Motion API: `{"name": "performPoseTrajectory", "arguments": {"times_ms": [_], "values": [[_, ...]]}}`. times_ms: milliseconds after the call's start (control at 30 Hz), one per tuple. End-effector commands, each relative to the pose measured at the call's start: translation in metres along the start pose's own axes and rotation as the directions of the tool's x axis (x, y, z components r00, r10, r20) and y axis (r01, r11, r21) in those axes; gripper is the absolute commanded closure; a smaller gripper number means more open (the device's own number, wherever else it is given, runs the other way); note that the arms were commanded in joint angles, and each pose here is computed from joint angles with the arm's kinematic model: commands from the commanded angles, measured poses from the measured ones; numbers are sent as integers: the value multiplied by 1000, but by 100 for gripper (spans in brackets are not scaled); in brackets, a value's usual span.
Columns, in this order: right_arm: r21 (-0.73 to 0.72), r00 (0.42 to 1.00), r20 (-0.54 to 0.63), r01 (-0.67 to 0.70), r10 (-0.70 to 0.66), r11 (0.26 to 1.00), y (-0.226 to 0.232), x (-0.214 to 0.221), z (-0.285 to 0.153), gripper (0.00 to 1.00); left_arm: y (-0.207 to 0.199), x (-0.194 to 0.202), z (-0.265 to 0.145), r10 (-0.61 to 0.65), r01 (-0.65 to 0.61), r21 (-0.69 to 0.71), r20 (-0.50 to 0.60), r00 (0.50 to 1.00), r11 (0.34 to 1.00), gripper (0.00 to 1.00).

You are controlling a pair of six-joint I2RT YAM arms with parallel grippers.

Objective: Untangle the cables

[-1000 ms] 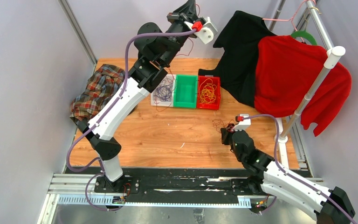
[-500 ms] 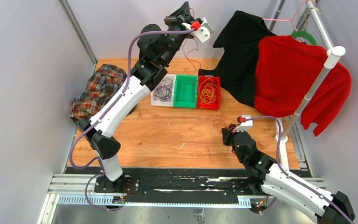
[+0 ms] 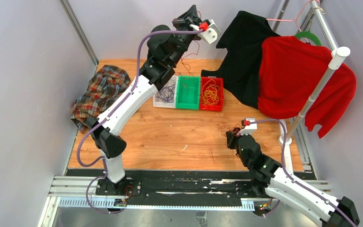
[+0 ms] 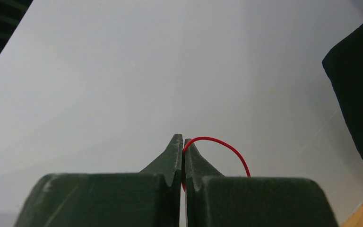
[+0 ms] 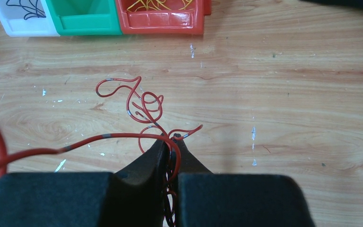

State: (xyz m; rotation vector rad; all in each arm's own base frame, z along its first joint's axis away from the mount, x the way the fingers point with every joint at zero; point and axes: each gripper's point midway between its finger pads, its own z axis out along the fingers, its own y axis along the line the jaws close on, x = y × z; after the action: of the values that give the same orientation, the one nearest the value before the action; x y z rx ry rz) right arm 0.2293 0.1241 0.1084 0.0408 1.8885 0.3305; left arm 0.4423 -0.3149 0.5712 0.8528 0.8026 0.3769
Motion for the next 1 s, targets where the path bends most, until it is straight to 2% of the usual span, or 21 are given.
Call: {"name": "performPoseTrajectory", "arguments": {"times_ms": [0,200,400,500,700,833,967], "values": [[34,1000,2,15,-15,999,-8,1,0,99,13,-6,-6,-45,46,-39,22,999,998,100],[-7,999,-41,27,-27,1000,2,-2,-3,99,-22,15,-14,-59,59,31,-30,998,998,100],[-115,987,-150,34,-51,993,22,-4,-22,99,-64,42,-17,-25,34,99,-88,996,994,99],[-126,976,-205,44,-69,991,22,-6,-36,99,-71,51,-13,-11,21,100,-102,995,995,100],[-142,971,-237,-6,-28,990,27,-7,-45,99,-88,68,-4,-8,23,102,-147,989,994,99],[-127,963,-270,-37,1,991,27,2,-44,99,-121,87,-24,-89,133,178,-236,968,975,99],[-111,969,-246,-11,-17,994,24,-7,-42,99,-162,108,-53,-168,261,243,-344,924,934,100]]}}
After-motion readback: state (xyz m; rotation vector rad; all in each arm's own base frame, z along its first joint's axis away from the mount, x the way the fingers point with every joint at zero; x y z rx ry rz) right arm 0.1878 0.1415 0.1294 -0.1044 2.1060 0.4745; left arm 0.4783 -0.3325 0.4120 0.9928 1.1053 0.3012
